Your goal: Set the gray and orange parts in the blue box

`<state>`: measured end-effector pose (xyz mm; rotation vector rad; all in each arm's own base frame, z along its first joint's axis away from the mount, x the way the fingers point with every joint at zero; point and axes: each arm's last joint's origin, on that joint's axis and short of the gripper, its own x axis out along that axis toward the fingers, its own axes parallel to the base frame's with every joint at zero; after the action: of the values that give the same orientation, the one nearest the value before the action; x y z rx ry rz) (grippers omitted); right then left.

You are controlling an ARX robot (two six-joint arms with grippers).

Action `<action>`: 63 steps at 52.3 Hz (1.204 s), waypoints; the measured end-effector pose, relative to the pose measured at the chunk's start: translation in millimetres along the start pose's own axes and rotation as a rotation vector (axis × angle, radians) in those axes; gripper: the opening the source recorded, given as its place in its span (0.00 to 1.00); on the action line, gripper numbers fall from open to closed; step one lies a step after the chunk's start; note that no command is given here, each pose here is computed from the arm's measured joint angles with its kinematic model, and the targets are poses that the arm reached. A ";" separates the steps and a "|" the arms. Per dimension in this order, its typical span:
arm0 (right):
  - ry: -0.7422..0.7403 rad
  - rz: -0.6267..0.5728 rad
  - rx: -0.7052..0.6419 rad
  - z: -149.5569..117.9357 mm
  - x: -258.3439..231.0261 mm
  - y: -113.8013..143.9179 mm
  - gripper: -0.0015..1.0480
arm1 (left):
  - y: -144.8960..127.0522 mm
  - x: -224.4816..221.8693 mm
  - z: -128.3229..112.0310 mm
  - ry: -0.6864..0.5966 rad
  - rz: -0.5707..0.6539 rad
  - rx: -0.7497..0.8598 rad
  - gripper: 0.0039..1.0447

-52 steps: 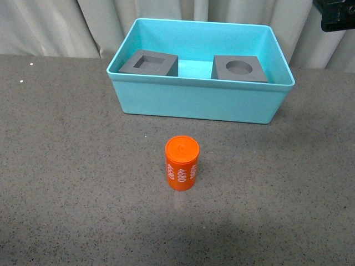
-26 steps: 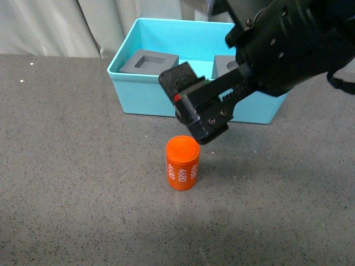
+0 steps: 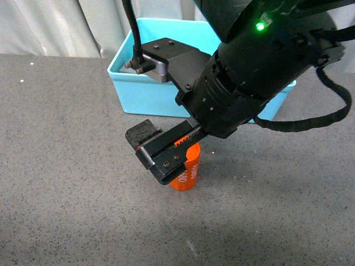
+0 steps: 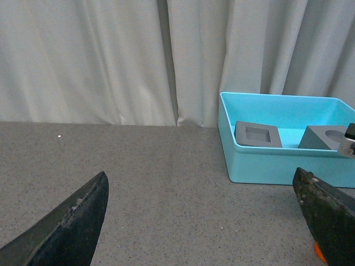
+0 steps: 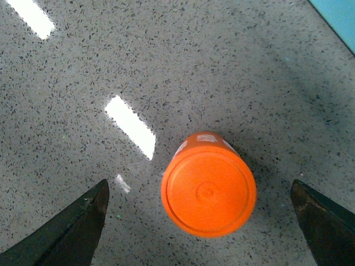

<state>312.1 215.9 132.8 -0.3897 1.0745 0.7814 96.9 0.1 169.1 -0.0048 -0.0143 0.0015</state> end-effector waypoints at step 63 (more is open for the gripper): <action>-0.263 -0.132 0.166 53.4 -79.3 -54.1 0.41 | 0.0 0.0 0.0 0.000 0.000 0.000 0.94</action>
<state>365.8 183.3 223.0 -0.2076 0.8504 0.6023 96.9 0.1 169.1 -0.0048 -0.0143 0.0011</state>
